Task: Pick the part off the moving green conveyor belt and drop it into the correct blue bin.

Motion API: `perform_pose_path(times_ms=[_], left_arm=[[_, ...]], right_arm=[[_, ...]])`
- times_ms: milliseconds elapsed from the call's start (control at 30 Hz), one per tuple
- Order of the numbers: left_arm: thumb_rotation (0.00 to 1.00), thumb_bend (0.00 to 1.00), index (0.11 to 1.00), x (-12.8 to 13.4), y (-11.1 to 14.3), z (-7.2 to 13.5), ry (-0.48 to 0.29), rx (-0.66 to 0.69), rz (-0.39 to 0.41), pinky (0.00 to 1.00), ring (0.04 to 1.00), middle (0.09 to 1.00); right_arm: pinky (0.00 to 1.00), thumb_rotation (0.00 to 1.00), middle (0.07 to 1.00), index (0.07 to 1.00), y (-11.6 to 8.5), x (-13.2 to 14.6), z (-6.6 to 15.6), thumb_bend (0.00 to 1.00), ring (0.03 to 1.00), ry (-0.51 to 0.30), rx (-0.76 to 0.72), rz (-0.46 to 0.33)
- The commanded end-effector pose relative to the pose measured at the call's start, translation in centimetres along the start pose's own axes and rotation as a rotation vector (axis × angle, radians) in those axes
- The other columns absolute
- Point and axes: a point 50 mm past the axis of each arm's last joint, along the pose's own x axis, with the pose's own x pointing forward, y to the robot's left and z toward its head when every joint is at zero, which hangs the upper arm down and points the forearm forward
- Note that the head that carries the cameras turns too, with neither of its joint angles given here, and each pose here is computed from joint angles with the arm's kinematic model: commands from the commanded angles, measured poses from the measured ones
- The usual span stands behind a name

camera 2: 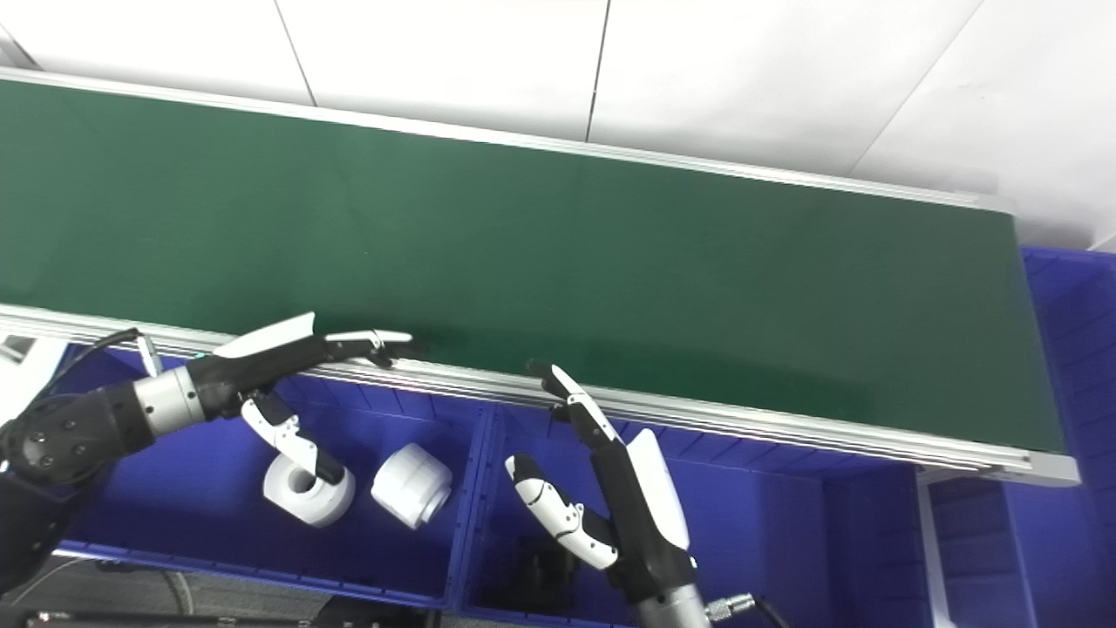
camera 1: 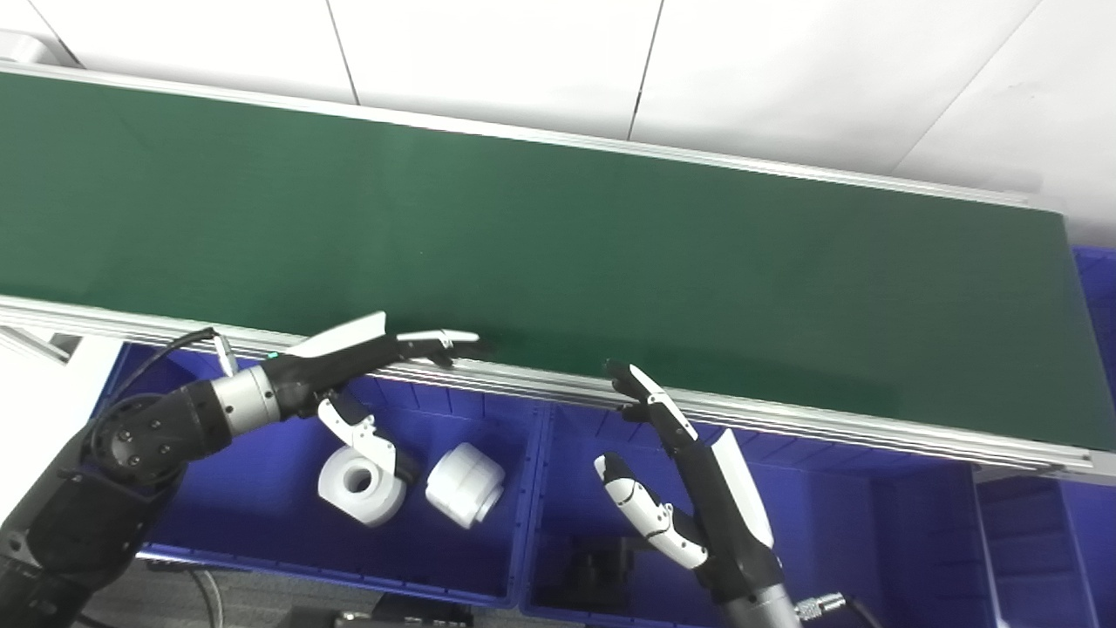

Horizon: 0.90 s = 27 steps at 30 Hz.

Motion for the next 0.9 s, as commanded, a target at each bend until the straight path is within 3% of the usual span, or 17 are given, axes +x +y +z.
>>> perform_pose_path(times_ms=[0,100,267,433,533,700,867], left_arm=[[0.38,0.63,0.753,-0.1,0.3,1.2,-0.078,-0.006,0.096,0.68,0.754,0.778],[0.27,0.56,0.694,-0.2,-0.3,1.8,-0.151,-0.048,0.178,0.61,0.681,0.716],[0.44,0.51,0.867,-0.9,-1.2,2.1,-0.182,-0.079,0.189,0.78,0.848,0.886],[0.57,0.44,0.951,-0.8,-2.5,2.8,-0.183,-0.156,0.160,0.86,0.938,0.982],[0.69,0.42,0.991,-0.5,-3.3,3.1,-0.193,-0.217,0.154,0.92,0.981,0.999],[0.78,0.38,1.000,-0.1,-3.7,3.6,-0.199,-0.245,0.163,0.98,1.000,1.000],[0.78,0.36,1.000,0.0,-3.8,3.7,-0.205,-0.248,0.177,0.99,1.000,1.000]], right_arm=[[0.84,0.76,0.909,0.900,-0.1,0.1,0.8,0.32,0.900,-0.022,0.014,-0.023],[0.84,0.78,0.910,0.898,0.5,0.7,0.8,0.32,0.900,-0.021,0.004,-0.022],[0.83,0.85,0.917,0.905,1.9,2.0,0.8,0.37,0.891,-0.005,0.022,-0.028],[0.84,0.89,0.927,0.919,1.8,1.9,0.8,0.36,0.898,0.011,0.021,-0.039],[0.83,0.87,0.924,0.913,1.5,1.6,0.5,0.36,0.894,0.009,0.006,-0.054],[0.85,0.87,0.924,0.912,1.3,1.3,0.2,0.37,0.904,0.005,0.002,-0.068],[0.83,0.87,0.922,0.909,1.0,1.3,0.1,0.37,0.893,-0.002,-0.005,-0.069]])
